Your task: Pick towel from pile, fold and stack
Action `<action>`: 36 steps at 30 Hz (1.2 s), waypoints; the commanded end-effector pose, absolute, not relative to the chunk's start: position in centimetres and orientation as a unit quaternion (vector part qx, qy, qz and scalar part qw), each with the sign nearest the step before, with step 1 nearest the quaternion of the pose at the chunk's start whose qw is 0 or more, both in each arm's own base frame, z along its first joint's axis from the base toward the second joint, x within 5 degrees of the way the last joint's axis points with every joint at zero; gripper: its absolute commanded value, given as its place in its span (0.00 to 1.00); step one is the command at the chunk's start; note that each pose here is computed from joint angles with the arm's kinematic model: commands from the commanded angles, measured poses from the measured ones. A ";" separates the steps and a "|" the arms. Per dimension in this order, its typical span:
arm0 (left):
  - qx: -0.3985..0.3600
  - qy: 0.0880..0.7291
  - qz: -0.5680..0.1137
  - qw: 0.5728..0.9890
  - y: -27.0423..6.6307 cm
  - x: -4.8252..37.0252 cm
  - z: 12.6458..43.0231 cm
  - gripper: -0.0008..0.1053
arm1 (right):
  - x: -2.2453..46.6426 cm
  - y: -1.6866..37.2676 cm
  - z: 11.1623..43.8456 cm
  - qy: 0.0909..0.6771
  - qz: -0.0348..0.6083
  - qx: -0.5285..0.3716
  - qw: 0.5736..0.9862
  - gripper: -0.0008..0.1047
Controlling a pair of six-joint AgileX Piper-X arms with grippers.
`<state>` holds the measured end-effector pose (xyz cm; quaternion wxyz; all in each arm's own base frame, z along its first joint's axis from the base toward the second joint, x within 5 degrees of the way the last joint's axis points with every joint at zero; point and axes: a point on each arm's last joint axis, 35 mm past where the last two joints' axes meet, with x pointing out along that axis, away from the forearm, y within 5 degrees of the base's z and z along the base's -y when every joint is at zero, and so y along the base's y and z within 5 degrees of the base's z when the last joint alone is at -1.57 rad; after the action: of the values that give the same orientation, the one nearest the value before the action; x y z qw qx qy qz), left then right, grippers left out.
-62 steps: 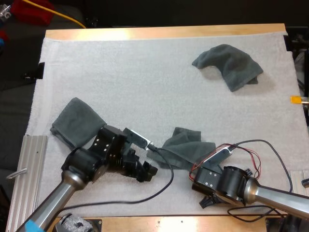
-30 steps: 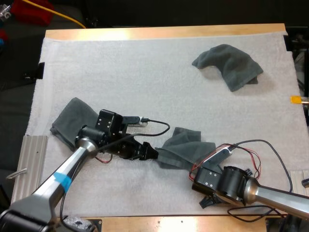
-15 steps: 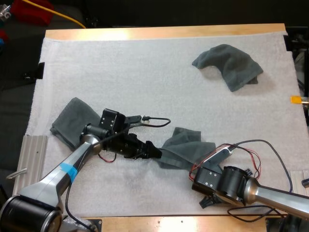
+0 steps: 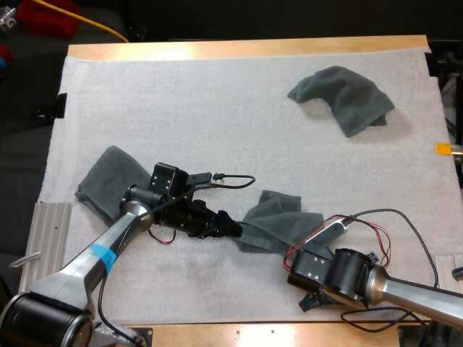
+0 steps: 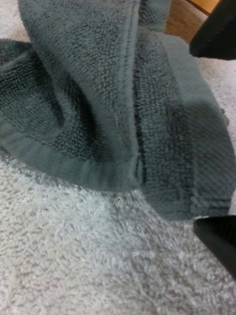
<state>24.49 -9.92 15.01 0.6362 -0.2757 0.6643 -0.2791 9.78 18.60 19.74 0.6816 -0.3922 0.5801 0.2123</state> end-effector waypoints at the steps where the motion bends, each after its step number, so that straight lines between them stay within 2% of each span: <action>1: -0.280 0.666 -0.282 0.631 -10.0 24.5 15.1 0.61 | 9.7 18.4 19.9 0.584 0.210 -0.392 0.679 0.02; 11: -0.302 0.691 -0.256 0.604 -10.1 24.6 13.7 0.61 | 9.7 18.4 19.9 0.584 0.208 -0.390 0.680 0.02; 18: -0.323 0.680 -0.293 0.589 -10.4 24.8 13.9 0.61 | 9.7 18.4 19.9 0.584 0.208 -0.390 0.680 0.02; 23: -0.324 0.677 -0.296 0.591 -10.4 24.9 13.9 0.59 | 9.7 18.4 19.9 0.584 0.208 -0.390 0.680 0.02; 28: -0.324 0.677 -0.296 0.591 -10.4 24.9 13.9 0.41 | 9.7 18.4 19.9 0.584 0.208 -0.390 0.680 0.02; 36: -0.321 0.685 -0.286 0.588 -10.3 24.7 13.9 0.18 | 9.7 18.4 19.9 0.584 0.208 -0.390 0.680 0.02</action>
<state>24.66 -10.21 13.75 0.5904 -0.3201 0.6845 -0.2835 9.78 18.60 19.74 0.6828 -0.3901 0.5808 0.2106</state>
